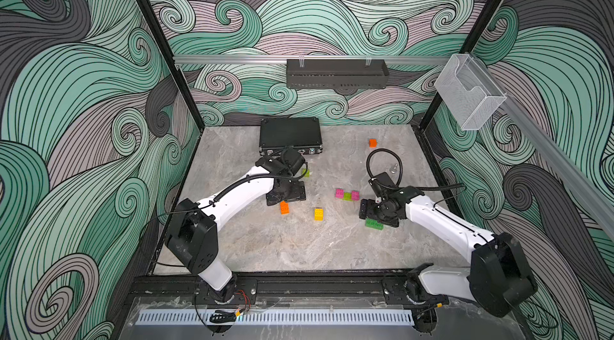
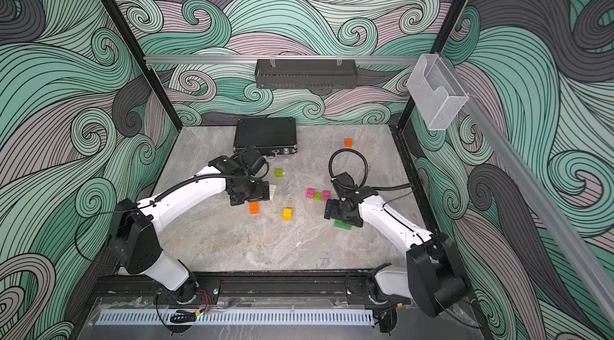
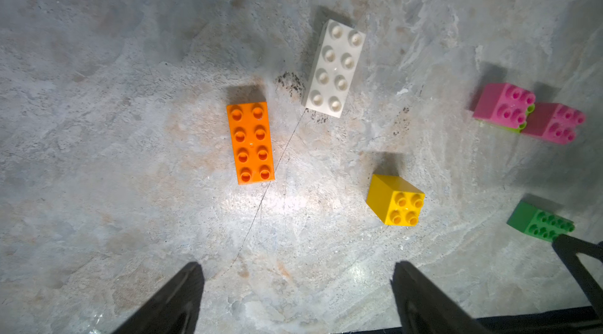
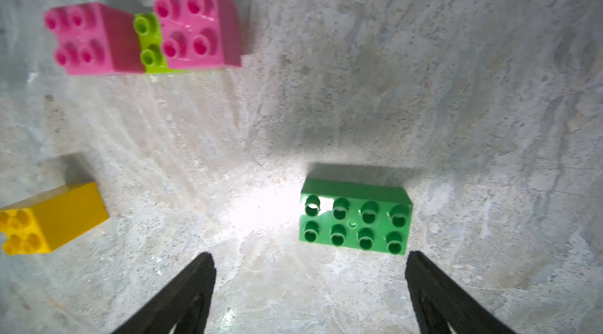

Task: Assemble a carrot with lego
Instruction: Pick up the lego brick from the center of the board, then assemble the lego brick with the lego brick, then adjust the lego brick at the center of the board, then pick up the lego brick from the center of the board.

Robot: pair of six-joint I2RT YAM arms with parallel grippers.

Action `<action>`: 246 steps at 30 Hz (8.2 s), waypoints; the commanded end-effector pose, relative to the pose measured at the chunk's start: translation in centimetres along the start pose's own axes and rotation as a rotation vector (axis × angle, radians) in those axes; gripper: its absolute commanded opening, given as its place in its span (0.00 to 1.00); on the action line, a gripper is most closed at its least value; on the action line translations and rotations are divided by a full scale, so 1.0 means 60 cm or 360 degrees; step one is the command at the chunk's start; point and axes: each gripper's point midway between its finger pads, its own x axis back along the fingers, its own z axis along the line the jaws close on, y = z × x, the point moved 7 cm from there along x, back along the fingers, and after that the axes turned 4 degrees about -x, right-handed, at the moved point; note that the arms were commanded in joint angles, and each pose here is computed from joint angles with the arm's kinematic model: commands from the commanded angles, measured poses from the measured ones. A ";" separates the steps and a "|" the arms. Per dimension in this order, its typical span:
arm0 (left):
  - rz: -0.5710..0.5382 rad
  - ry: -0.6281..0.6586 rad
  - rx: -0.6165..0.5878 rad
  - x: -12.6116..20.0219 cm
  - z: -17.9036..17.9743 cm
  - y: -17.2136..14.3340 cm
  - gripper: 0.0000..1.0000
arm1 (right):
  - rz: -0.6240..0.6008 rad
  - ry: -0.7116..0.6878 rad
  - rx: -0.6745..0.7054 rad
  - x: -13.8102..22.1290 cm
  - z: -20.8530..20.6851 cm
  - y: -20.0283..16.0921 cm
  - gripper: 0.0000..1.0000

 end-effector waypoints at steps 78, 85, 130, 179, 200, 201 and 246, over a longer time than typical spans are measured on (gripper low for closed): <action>0.0013 -0.0182 0.0291 -0.020 0.178 -0.040 0.94 | 0.0058 -0.0025 0.0385 0.006 0.325 -0.022 0.51; 0.0015 -0.0190 0.0301 -0.020 0.184 -0.042 0.94 | 0.0096 -0.0052 0.0390 -0.015 0.329 -0.026 0.52; 0.0033 -0.0224 0.0312 -0.023 0.189 -0.040 0.94 | 0.0213 -0.0057 0.0432 -0.048 0.318 -0.026 0.81; 0.0347 0.0022 -0.0342 -0.173 -0.050 0.121 0.64 | -0.0172 0.0259 0.0281 0.100 0.224 0.046 0.99; 0.0043 -0.0097 0.0108 -0.035 0.121 0.074 0.79 | 0.0043 0.0485 0.1873 0.004 0.375 0.097 0.99; 0.0042 -0.0108 0.0122 -0.033 0.126 0.069 0.80 | 0.0058 0.0483 0.1910 -0.002 0.375 0.096 0.99; 0.0029 -0.0268 0.0254 -0.013 0.166 0.030 0.84 | 0.0204 0.0203 0.2077 -0.137 0.416 0.092 0.70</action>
